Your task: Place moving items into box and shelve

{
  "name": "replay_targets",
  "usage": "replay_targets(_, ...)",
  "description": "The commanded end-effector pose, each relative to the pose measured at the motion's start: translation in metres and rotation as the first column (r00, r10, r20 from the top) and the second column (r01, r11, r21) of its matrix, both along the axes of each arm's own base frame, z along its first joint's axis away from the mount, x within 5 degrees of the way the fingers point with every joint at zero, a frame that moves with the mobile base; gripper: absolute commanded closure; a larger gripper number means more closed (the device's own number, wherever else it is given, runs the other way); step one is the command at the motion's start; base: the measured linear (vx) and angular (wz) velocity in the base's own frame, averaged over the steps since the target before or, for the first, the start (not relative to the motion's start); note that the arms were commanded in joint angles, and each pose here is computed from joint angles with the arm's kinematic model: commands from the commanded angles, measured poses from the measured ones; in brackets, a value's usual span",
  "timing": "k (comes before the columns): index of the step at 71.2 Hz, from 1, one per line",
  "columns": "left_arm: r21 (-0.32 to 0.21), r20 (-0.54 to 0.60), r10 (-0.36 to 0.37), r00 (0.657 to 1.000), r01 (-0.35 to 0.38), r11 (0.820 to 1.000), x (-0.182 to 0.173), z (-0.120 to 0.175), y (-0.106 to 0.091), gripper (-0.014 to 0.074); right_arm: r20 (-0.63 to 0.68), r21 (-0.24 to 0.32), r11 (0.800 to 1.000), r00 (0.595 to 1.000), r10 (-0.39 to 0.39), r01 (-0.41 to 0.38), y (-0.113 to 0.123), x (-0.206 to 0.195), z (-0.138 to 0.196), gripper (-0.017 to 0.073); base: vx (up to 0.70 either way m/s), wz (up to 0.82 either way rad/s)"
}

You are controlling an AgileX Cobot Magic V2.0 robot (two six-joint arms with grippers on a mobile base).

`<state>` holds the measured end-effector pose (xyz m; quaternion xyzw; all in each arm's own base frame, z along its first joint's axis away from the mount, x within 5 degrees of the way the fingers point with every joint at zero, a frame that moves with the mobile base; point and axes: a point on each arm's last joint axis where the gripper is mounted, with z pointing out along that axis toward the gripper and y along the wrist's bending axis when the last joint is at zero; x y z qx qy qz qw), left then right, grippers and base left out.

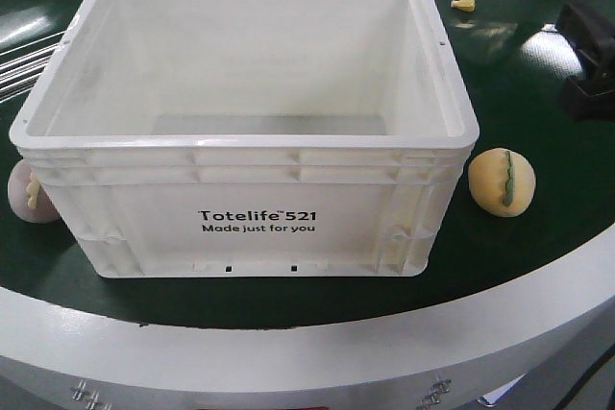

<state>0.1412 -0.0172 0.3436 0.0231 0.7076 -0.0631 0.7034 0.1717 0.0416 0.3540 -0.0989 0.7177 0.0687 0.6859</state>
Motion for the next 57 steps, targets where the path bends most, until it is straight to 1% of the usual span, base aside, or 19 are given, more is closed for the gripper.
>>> replay_targets(1, -0.028, 0.113, -0.013, 0.994, 0.016, 0.999, -0.001, 0.019, -0.001, 0.0123, 0.129, 0.026, 1.000, 0.992, -0.010, 0.007, -0.001, -0.001, 0.022, -0.0079, 0.00, 0.00)
replay_targets(7, -0.030, 0.116, -0.014, 0.993, 0.017, 0.999, -0.001, 0.020, -0.001, 0.0073, 0.129, 0.026, 1.000, 0.992, -0.010, 0.007, -0.001, -0.001, 0.022, -0.0164, 0.00, 0.00)
replay_targets(13, -0.030, 0.118, -0.014, 0.993, 0.017, 0.999, -0.001, 0.020, -0.001, 0.0069, 0.130, 0.026, 1.000, 0.991, -0.010, 0.007, -0.001, -0.001, 0.022, -0.0162, 0.00, 0.00)
replay_targets(18, -0.029, 0.121, -0.008, 0.993, 0.011, 1.000, -0.001, 0.020, -0.001, 0.0075, 0.132, 0.027, 0.999, 0.991, -0.027, 0.023, -0.004, 0.000, 0.022, -0.0150, 0.00, 0.00)
replay_targets(24, -0.027, 0.126, 0.024, 0.992, -0.021, 0.999, -0.001, 0.021, 0.004, 0.0076, 0.125, 0.031, 0.996, 0.988, -0.087, 0.083, -0.015, 0.002, 0.022, -0.0128, 0.00, 0.00)
replay_targets(32, -0.026, 0.113, 0.092, 0.989, -0.090, 0.996, -0.001, 0.019, 0.014, 0.0076, 0.090, 0.022, 0.979, 0.974, -0.206, 0.204, -0.036, 0.000, 0.020, -0.0101, 0.00, 0.00)
replay_targets(38, -0.034, 0.099, 0.143, 0.985, -0.140, 0.990, -0.001, 0.018, 0.021, 0.0076, 0.033, 0.009, 0.965, 0.964, -0.263, 0.263, -0.047, -0.001, 0.015, -0.0077, 0.00, 0.00)
replay_targets(44, -0.035, 0.090, 0.187, 0.978, -0.185, 0.982, 0.000, 0.017, 0.027, 0.0076, -0.023, 0.001, 0.966, 0.966, -0.258, 0.258, -0.046, -0.002, 0.010, -0.0057, 0.00, 0.00)
replay_targets(49, -0.041, 0.092, 0.219, 0.971, -0.216, 0.975, -0.001, 0.018, 0.032, 0.0076, -0.042, -0.003, 0.971, 0.970, -0.240, 0.241, -0.043, 0.000, 0.008, -0.0046, 0.00, 0.00)
replay_targets(57, -0.052, 0.097, 0.245, 0.965, -0.241, 0.969, 0.002, 0.022, 0.036, 0.0076, -0.100, 0.004, 0.973, 0.968, -0.229, 0.230, -0.041, 0.009, 0.012, -0.0038, 0.00, 0.00)
